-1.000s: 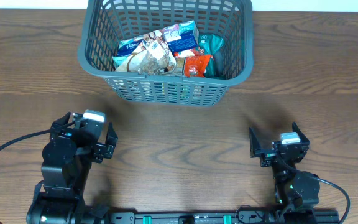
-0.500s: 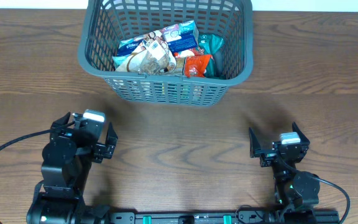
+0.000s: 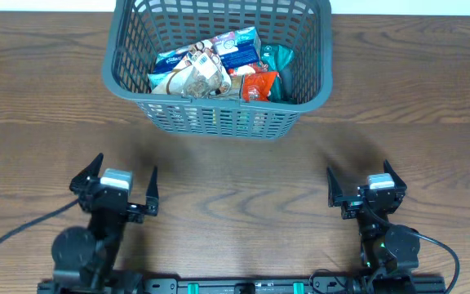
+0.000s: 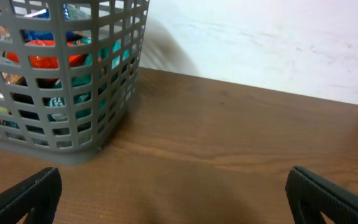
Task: Pack container
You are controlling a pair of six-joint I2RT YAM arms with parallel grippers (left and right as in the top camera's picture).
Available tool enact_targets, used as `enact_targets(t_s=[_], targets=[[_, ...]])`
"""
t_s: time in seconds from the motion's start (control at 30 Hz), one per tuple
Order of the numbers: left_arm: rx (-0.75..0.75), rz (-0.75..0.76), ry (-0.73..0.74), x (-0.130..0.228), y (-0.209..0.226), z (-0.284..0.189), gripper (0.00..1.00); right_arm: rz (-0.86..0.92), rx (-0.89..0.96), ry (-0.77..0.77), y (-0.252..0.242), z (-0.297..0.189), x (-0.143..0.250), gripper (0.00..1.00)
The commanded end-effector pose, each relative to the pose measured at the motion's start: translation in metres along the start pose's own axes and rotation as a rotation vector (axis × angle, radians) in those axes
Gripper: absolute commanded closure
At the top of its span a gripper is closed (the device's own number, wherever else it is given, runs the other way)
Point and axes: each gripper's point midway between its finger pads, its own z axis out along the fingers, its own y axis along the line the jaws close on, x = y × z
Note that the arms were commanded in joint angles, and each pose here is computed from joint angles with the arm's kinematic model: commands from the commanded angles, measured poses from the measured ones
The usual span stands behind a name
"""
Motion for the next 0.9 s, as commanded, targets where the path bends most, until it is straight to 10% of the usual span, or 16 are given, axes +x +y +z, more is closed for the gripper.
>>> enact_targets(t_s=[0.0, 0.3, 0.87], targets=[[0.027, -0.038, -0.094, 0.007, -0.007, 0.005, 0.01, 0.015, 0.011, 0.0, -0.002, 0.0, 0.001, 0.01], [-0.088, -0.134, -0.224, 0.035, 0.01, 0.014, 0.01, 0.015, 0.011, 0.0, -0.002, 0.0, 0.001, 0.01], [-0.166, -0.152, 0.022, 0.097, 0.018, 0.019, 0.01, 0.015, 0.011, 0.0, -0.002, 0.0, 0.001, 0.01]])
